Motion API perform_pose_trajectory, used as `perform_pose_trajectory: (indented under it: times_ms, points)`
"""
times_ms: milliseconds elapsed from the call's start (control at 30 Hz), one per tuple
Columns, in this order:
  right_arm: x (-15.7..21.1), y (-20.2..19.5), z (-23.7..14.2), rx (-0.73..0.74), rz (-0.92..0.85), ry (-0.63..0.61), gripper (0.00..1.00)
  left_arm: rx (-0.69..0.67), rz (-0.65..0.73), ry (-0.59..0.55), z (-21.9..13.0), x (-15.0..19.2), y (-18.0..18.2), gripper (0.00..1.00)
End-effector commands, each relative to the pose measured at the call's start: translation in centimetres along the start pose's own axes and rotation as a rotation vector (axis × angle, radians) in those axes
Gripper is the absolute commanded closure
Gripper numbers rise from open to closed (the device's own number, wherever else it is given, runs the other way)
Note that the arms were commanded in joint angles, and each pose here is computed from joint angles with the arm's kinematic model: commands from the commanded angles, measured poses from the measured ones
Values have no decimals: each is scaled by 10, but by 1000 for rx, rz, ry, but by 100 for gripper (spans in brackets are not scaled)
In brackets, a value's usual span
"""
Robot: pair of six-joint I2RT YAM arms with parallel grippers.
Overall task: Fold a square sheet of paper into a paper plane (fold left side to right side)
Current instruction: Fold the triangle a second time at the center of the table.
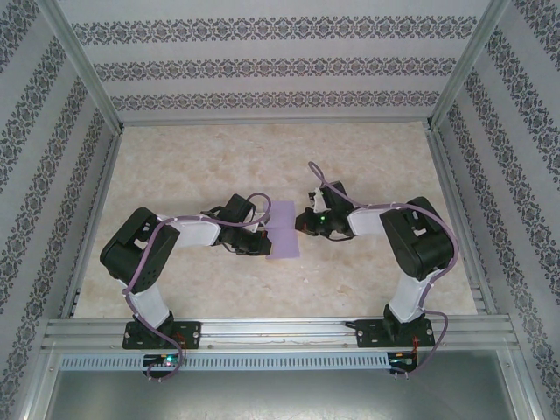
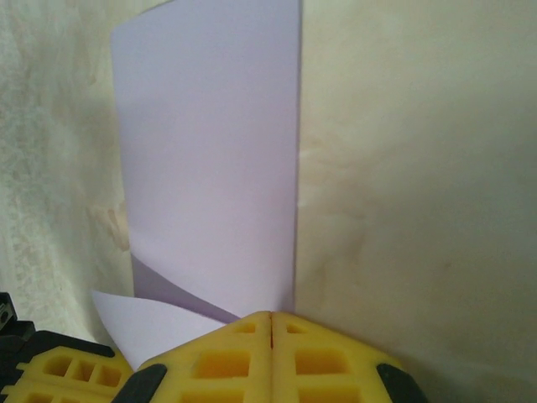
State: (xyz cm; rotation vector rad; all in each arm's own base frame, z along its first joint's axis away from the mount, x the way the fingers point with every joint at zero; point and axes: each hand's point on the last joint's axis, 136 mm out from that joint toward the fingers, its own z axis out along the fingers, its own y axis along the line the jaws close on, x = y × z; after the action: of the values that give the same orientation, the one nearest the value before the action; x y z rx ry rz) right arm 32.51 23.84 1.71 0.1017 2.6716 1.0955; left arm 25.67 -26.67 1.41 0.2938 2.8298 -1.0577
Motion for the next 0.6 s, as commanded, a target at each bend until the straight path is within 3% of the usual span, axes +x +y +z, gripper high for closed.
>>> perform_pose_trajectory:
  times_ms: [0, 233, 567]
  points:
    - [-19, -17, -17, 102, -11, -75, 100, -215, -106, 129, 13, 49, 56, 97]
    - [-3, 17, -34, 37, -47, -87, 100, -209, -100, 121, 12, 46, 53, 97]
    - [40, 56, -16, -61, -10, -30, 100, -210, -96, 122, 12, 45, 52, 97]
